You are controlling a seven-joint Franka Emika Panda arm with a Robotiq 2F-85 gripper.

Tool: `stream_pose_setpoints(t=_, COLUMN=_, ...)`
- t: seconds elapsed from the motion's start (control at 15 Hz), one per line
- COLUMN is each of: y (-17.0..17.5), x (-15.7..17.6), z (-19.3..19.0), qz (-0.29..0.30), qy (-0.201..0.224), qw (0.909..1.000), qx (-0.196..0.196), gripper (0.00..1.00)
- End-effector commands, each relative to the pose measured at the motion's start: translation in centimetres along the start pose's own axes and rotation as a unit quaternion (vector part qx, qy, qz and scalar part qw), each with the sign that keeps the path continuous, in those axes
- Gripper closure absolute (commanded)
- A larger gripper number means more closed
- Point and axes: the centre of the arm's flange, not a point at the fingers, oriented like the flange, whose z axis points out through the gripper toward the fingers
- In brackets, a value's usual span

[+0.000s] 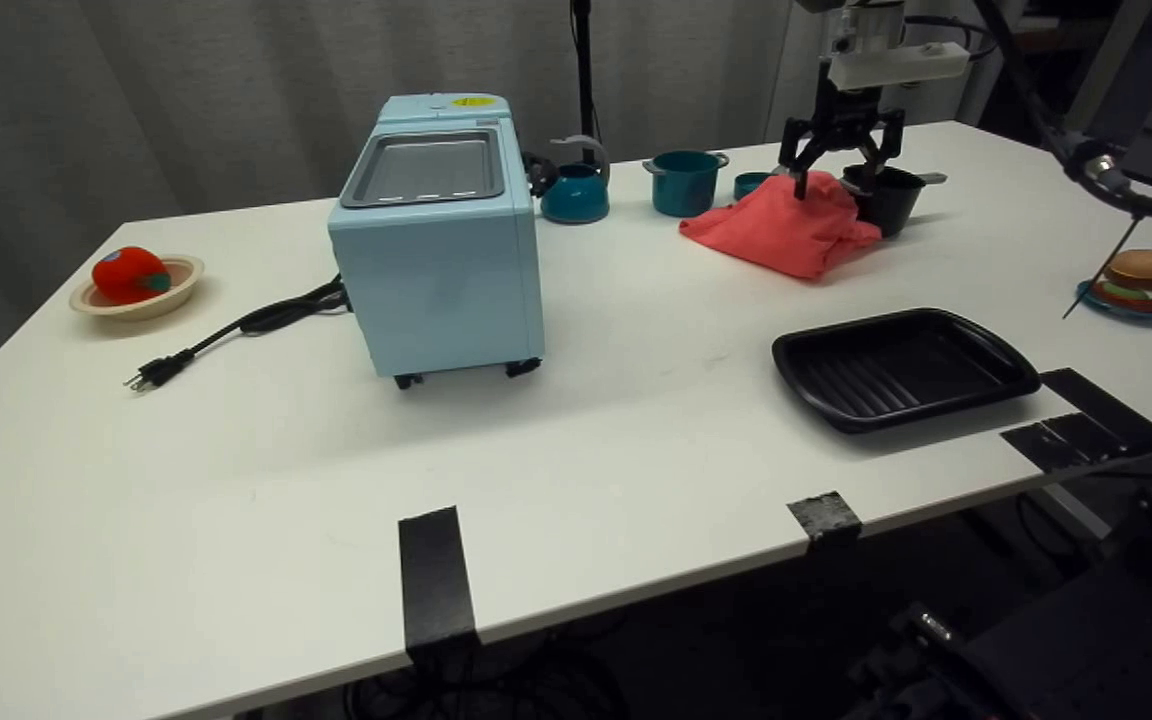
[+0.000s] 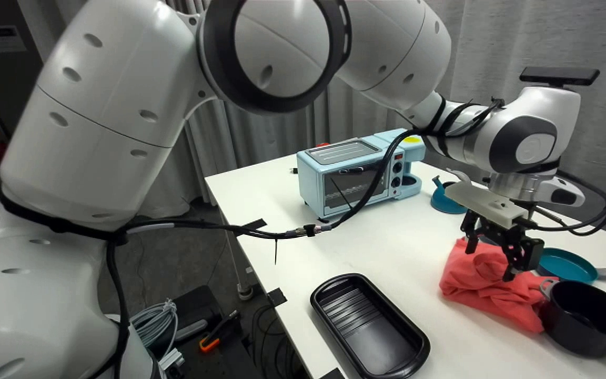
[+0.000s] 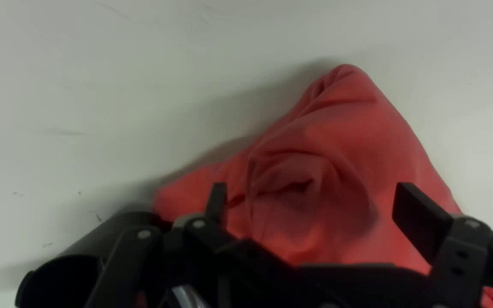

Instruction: Unfold the orange cloth

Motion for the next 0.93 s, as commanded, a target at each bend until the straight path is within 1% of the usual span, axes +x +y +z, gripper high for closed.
stream_pose_setpoints(t=0.0, y=-0.2, x=3.5, z=0.1, qz=0.022, qy=0.000, qw=0.9998, qx=0.004, gripper=0.26)
stream_pose_setpoints(t=0.07, y=-0.2, x=3.7, z=0.0, qz=0.022, qy=0.004, qw=0.9997, qx=0.003, gripper=0.31)
stream_pose_setpoints(t=0.13, y=-0.1, x=3.7, z=-0.1, qz=0.024, qy=0.007, qw=0.9997, qx=0.004, gripper=0.41)
stream_pose_setpoints(t=0.33, y=-0.3, x=3.6, z=-1.3, qz=0.026, qy=0.010, qw=0.9994, qx=0.019, gripper=0.64)
stream_pose_setpoints(t=0.53, y=-1.1, x=2.7, z=-2.7, qz=0.018, qy=0.004, qw=0.9992, qx=0.035, gripper=0.86)
stream_pose_setpoints(t=0.6, y=-1.5, x=2.3, z=-3.1, qz=0.015, qy=0.000, qw=0.9990, qx=0.042, gripper=0.95)
stream_pose_setpoints(t=0.67, y=-2.1, x=1.8, z=-3.5, qz=0.008, qy=-0.005, qw=0.9988, qx=0.049, gripper=0.99)
stream_pose_setpoints(t=0.87, y=-4.3, x=0.1, z=-4.3, qz=-0.023, qy=-0.012, qw=0.9974, qx=0.067, gripper=1.00)
